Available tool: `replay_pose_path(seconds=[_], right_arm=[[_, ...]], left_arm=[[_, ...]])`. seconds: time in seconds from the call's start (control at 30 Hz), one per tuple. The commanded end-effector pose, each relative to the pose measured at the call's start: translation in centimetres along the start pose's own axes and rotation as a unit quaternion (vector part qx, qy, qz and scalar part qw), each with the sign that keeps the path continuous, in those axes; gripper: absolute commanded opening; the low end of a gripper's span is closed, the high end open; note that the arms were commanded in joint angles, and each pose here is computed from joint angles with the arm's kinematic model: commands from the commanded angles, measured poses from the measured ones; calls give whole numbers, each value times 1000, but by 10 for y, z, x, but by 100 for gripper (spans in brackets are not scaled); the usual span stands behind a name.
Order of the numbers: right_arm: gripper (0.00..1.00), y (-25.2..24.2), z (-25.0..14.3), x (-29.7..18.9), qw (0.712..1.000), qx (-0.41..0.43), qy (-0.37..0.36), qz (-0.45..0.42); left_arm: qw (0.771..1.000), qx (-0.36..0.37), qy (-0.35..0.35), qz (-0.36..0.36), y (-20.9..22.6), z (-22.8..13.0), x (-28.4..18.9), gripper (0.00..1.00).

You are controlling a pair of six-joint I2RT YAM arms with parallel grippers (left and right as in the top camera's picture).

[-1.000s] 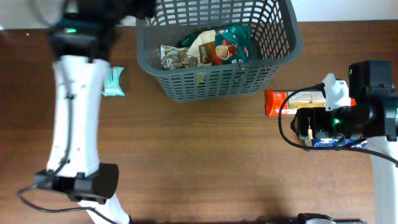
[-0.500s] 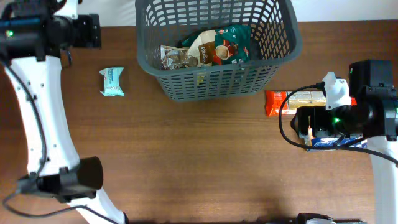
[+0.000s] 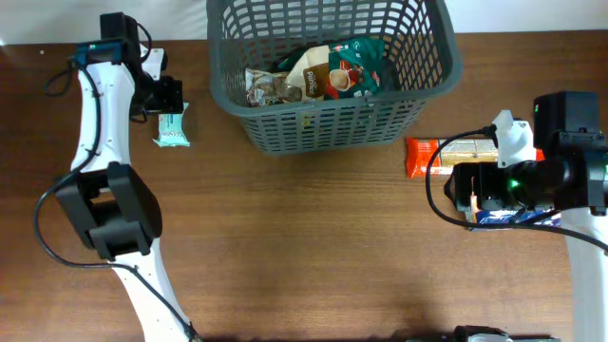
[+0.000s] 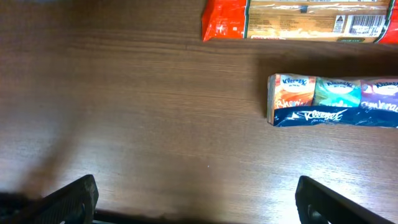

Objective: Pack container
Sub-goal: 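Lift the pouch with the left gripper and release it into the basket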

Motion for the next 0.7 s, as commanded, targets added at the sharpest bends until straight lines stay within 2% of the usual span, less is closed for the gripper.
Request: replay_pose_path(seconds=[0.0, 0.23, 0.43, 0.6, 0.67], right_arm=[[99, 4, 2, -3, 1000, 1, -4, 9], [99, 4, 0, -3, 1000, 2, 0, 9], [99, 4, -3, -3, 1000, 3, 6, 9], [99, 4, -6, -4, 1000, 4, 12, 9], [99, 4, -7, -4, 1000, 5, 15, 9]], left_arm=[[1000, -7, 11, -9, 1, -1, 16, 75], [998, -9, 58, -17, 0, -14, 59, 73], [997, -10, 77, -20, 0, -21, 76, 72], [997, -7, 72, -7, 6, -18, 82, 59], [997, -6, 73, 3, 9, -18, 85, 58]])
Point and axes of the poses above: each gripper's point midway between its finger pads, its own x axis out along the fingers, its own y axis along the line the jaws close on, z = x × y, the point moved 3 cm from there along -x, back along the fingers, and after that the axes turned 3 degrees about x, right-handed, at the moved point
